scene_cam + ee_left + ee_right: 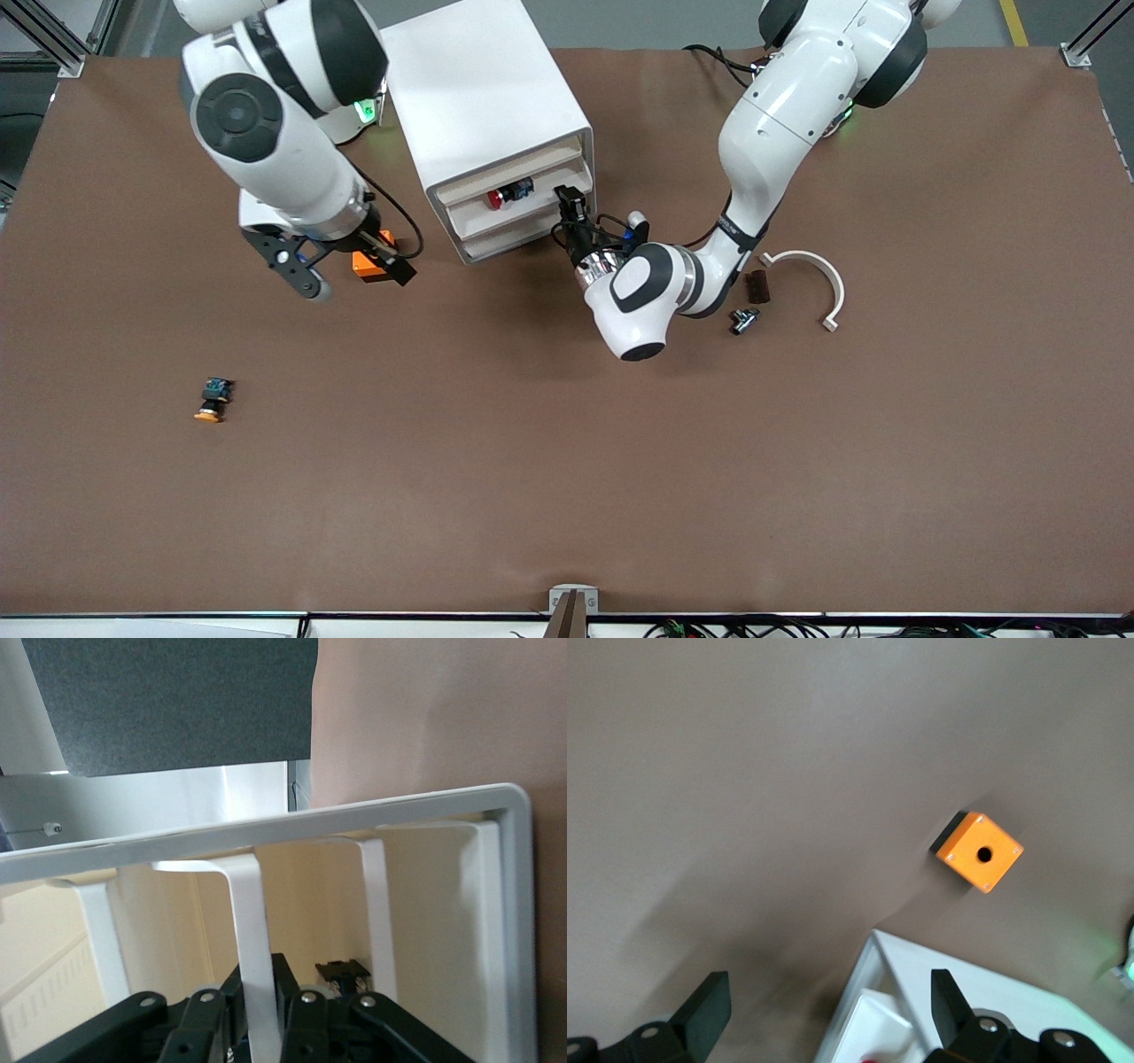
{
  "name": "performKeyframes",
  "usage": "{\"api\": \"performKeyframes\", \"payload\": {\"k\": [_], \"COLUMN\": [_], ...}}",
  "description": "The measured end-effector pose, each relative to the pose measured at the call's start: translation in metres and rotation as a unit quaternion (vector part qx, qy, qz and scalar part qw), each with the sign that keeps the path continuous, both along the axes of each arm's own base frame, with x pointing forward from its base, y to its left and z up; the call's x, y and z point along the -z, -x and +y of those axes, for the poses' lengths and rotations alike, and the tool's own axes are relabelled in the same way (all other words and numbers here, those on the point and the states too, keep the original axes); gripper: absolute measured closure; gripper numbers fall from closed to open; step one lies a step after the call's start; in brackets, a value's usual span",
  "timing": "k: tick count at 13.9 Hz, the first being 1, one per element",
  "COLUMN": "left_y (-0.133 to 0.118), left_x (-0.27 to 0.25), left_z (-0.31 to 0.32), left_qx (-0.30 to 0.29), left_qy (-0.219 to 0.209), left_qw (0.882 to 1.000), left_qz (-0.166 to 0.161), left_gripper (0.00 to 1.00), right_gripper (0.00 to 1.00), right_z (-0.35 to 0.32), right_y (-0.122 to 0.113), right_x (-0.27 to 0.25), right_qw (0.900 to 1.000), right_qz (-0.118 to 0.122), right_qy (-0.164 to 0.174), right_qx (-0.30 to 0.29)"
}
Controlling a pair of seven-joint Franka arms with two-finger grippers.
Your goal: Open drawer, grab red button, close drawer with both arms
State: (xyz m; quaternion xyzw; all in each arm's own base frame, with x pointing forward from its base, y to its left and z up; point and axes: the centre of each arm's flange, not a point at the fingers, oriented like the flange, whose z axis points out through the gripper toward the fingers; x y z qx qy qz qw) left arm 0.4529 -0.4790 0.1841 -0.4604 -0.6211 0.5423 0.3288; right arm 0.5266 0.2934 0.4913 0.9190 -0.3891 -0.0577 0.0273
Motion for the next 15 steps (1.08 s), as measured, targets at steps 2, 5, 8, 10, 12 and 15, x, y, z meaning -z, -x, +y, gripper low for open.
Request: {"api": "performKeyframes", "payload": {"k": [2, 5, 8, 10, 12, 15], "left_y": [-0.014, -0.032, -0.045, -0.054, -0.064, -0.076], "left_x": [-0.001, -0.001, -0.002, -0.002, -0.003, -0.003], "left_z": [0.013, 0.031, 0.044, 0.052, 0.063, 0.076], "left_qx": [-0.014, -0.033, -0.049, -0.061, -0.074, -0.091], "left_qy": [0.0, 0.001, 0.002, 0.002, 0.003, 0.004], "left_qw": [1.0, 0.999, 0.999, 0.998, 0.997, 0.996], "left_qz": [-0.001, -0.002, -0.004, -0.005, -0.007, -0.007], "left_gripper": [0.88, 0.88, 0.88, 0.88, 0.88, 0.88], "right_gripper": [0.0, 0.0, 0.0, 0.0, 0.0, 0.0], "right_z": [0.029, 0.071, 0.11, 0.131, 0.151, 0.171], "right_y": [0.007, 0.024, 0.042, 0.056, 0.071, 0.086], "right_x": [0.013, 0.037, 0.062, 0.076, 0.084, 0.087], "right_qw": [1.0, 0.999, 0.999, 0.998, 0.998, 0.999], "right_qz": [-0.006, -0.005, -0.004, 0.0, -0.002, -0.009], "right_qy": [0.003, 0.011, 0.02, 0.028, 0.03, 0.025], "right_qx": [0.02, 0.035, 0.051, 0.05, 0.049, 0.044]}}
